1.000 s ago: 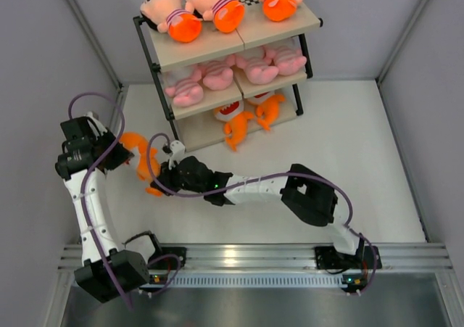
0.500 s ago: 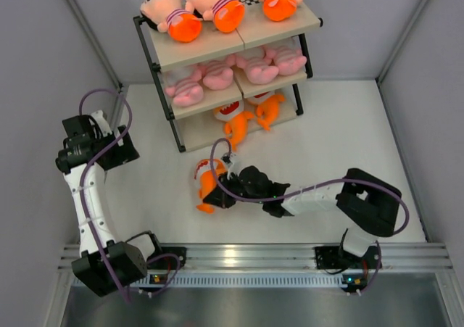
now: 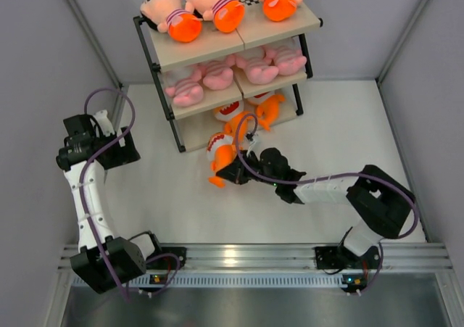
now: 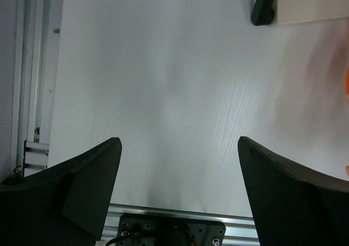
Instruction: Place and organize the stuffed toys onto the shelf
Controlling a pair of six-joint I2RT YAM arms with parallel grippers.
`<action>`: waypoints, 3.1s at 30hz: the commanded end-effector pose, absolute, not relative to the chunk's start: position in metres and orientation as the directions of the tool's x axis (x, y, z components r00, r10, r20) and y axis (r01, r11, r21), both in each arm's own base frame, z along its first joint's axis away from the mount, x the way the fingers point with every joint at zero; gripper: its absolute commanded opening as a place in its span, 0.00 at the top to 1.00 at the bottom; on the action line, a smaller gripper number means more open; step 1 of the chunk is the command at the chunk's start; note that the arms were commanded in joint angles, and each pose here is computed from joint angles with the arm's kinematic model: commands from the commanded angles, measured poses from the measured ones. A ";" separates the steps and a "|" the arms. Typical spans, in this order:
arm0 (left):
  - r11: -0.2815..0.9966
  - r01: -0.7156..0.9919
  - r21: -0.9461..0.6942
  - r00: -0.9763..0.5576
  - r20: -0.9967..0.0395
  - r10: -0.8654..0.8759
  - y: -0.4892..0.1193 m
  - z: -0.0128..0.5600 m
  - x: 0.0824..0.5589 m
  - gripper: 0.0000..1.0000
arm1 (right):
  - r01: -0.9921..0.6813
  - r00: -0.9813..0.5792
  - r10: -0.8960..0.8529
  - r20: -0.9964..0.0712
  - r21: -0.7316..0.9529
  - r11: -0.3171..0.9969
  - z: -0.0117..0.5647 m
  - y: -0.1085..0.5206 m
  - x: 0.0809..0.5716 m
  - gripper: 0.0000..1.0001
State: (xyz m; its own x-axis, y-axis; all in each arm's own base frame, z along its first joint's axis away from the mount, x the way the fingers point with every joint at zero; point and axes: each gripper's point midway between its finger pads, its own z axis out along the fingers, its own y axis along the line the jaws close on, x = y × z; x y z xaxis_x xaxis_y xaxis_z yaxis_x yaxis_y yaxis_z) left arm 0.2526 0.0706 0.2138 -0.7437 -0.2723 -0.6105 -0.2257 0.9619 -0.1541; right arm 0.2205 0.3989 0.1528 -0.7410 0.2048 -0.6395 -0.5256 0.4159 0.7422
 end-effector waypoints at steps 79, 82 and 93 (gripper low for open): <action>0.986 -0.147 -0.085 -0.734 -0.658 -0.166 0.077 0.222 0.258 0.06 | -0.146 -0.696 0.481 -0.534 0.760 0.633 0.075 0.422 0.347 0.57; 0.985 -0.145 -0.093 -0.737 -0.654 -0.171 0.077 0.220 0.259 0.06 | -0.144 -0.692 0.498 -0.523 0.775 0.615 0.077 0.433 0.358 0.63; 0.986 -0.142 -0.086 -0.752 -0.639 -0.164 0.079 0.215 0.260 0.06 | -0.153 -0.667 0.537 -0.516 0.800 0.580 0.090 0.455 0.382 0.96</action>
State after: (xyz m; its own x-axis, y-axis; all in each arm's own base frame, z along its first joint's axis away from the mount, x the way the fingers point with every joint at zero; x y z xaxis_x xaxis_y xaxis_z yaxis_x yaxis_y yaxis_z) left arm 0.2539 0.0743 0.2106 -0.7669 -0.1836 -0.6150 -0.1524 0.9829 -0.1034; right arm 0.3618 0.4409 0.0566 -0.7164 0.4801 -0.5063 -0.1110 0.6380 0.7620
